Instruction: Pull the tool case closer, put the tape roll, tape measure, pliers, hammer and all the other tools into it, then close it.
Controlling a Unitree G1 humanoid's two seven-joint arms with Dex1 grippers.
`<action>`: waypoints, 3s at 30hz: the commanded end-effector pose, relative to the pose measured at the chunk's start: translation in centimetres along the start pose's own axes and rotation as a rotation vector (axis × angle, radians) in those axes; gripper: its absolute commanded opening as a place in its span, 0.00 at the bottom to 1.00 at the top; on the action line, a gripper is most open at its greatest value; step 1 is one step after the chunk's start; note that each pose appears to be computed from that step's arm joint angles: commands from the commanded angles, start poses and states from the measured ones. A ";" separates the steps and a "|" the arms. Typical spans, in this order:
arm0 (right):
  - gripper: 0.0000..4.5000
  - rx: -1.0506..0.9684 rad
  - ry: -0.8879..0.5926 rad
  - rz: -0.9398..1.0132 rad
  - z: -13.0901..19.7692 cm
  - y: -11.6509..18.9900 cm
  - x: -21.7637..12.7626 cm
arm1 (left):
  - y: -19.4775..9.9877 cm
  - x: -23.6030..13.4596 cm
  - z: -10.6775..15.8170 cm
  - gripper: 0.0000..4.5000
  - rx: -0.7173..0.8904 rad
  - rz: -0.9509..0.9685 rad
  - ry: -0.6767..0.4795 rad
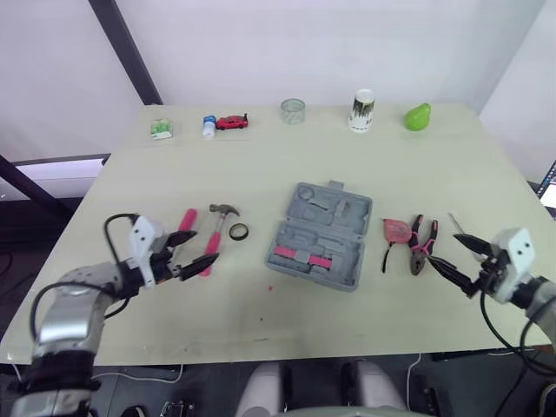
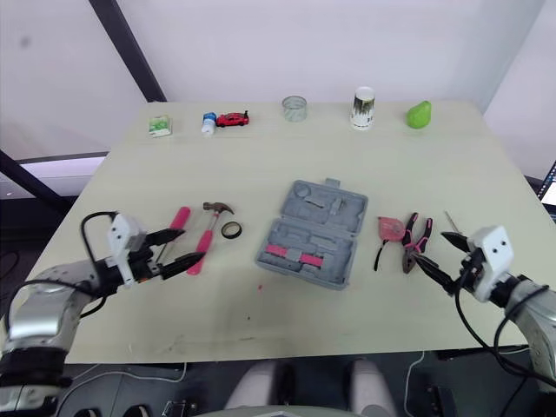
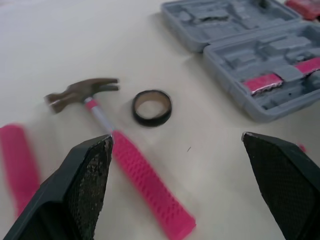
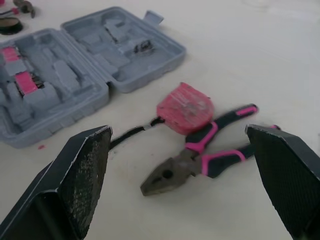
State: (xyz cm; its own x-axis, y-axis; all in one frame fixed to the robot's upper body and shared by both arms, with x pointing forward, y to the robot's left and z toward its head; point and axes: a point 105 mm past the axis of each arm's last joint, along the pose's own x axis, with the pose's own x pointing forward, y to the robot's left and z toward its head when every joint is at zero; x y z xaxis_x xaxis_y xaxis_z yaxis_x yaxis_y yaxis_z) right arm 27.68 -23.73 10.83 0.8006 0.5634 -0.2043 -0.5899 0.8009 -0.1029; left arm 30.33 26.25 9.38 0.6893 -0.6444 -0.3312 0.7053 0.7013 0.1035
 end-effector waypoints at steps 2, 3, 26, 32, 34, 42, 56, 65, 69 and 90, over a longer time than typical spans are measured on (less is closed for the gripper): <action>1.00 -0.052 0.003 0.076 1.2 1.1 3.8 | 1.5 3.4 1.8 0.97 0.052 -0.049 -0.002; 1.00 -0.057 0.010 0.084 1.2 1.2 4.3 | 1.7 4.0 1.9 0.97 0.055 -0.057 0.000; 0.00 -0.240 0.213 0.217 -1.0 2.8 12.8 | 2.2 12.8 3.9 0.01 0.109 -0.066 0.079; 0.00 -0.235 0.198 0.236 -0.7 3.5 13.8 | 2.3 13.6 3.9 0.01 0.102 -0.025 0.109; 0.00 -0.237 0.197 0.243 -0.7 3.7 14.0 | 2.3 13.9 3.6 0.01 0.103 -0.012 0.126; 0.00 -0.233 0.182 0.285 -0.7 5.1 14.7 | 2.2 14.5 3.3 0.01 0.085 0.021 0.148; 0.00 -0.230 0.173 0.329 -0.5 6.2 14.9 | 1.6 15.3 3.0 0.01 0.067 0.024 0.156; 0.00 -0.242 0.171 0.333 -0.1 6.2 15.0 | 1.0 16.0 2.9 0.01 0.060 0.025 0.158; 0.00 -0.244 0.169 0.333 -0.1 6.2 15.0 | 0.6 16.5 3.5 0.01 0.054 0.007 0.133; 0.00 -0.231 0.152 0.371 -0.1 6.5 14.2 | -2.4 15.0 1.2 0.01 0.050 -0.306 0.240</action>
State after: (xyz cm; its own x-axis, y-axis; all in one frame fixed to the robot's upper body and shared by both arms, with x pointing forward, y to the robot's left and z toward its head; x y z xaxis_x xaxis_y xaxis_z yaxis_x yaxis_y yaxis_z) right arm 35.40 -11.76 5.27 0.5359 0.6985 -0.4743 -0.8368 0.5141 -0.1884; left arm 39.99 15.58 5.90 0.4616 -0.6963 -0.5496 0.8435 0.5363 0.0290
